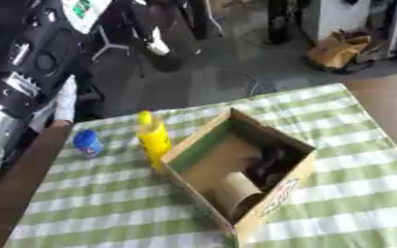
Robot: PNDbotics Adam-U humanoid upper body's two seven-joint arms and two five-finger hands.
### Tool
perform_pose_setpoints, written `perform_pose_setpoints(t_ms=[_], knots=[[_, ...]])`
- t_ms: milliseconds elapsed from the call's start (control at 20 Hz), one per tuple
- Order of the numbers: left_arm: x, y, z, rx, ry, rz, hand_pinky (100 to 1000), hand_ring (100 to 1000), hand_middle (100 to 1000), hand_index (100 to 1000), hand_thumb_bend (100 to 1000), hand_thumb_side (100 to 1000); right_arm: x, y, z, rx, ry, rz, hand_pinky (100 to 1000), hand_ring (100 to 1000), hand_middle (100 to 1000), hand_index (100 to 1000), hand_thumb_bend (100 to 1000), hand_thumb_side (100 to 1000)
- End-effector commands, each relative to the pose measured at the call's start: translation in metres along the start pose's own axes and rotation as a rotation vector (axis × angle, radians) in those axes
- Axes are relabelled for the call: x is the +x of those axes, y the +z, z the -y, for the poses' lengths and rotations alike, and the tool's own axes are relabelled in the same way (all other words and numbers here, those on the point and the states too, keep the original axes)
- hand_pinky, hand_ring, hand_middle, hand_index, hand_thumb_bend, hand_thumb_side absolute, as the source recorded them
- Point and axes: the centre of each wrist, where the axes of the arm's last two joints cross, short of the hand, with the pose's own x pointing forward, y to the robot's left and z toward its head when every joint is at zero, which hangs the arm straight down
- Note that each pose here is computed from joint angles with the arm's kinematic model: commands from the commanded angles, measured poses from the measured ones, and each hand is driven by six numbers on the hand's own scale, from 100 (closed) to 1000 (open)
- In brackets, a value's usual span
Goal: Pick up objects on the table and place them in the box.
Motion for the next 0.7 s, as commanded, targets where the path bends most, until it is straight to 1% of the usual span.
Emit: perform_pose_setpoints(t_ms=[50, 400, 450, 700], knots=[[0.010, 0.005, -0.013, 0.026, -0.018, 0.031, 175, 494, 540, 655, 100, 102, 0.006, -0.005, -0.004, -0.028, -0.048, 0.027, 825, 772, 591, 557, 100, 1000], [0.016, -0.016, 0.006, -0.028, 0.015, 0.044, 179, 492, 537, 648, 100, 100, 0.008, -0.002, -0.006, -0.027, -0.065, 0.014, 826, 772, 591, 557, 100, 1000], [0.017, -0.019, 0.009, -0.035, 0.018, 0.047, 159, 486, 535, 645, 100, 100, 0.008, -0.001, -0.006, -0.028, -0.068, 0.013, 826, 772, 591, 556, 100, 1000], [0.014, -0.028, 0.024, -0.058, 0.049, 0.061, 152, 483, 535, 646, 100, 100, 0.008, -0.001, -0.007, -0.029, -0.071, 0.012, 826, 772, 590, 556, 100, 1000]])
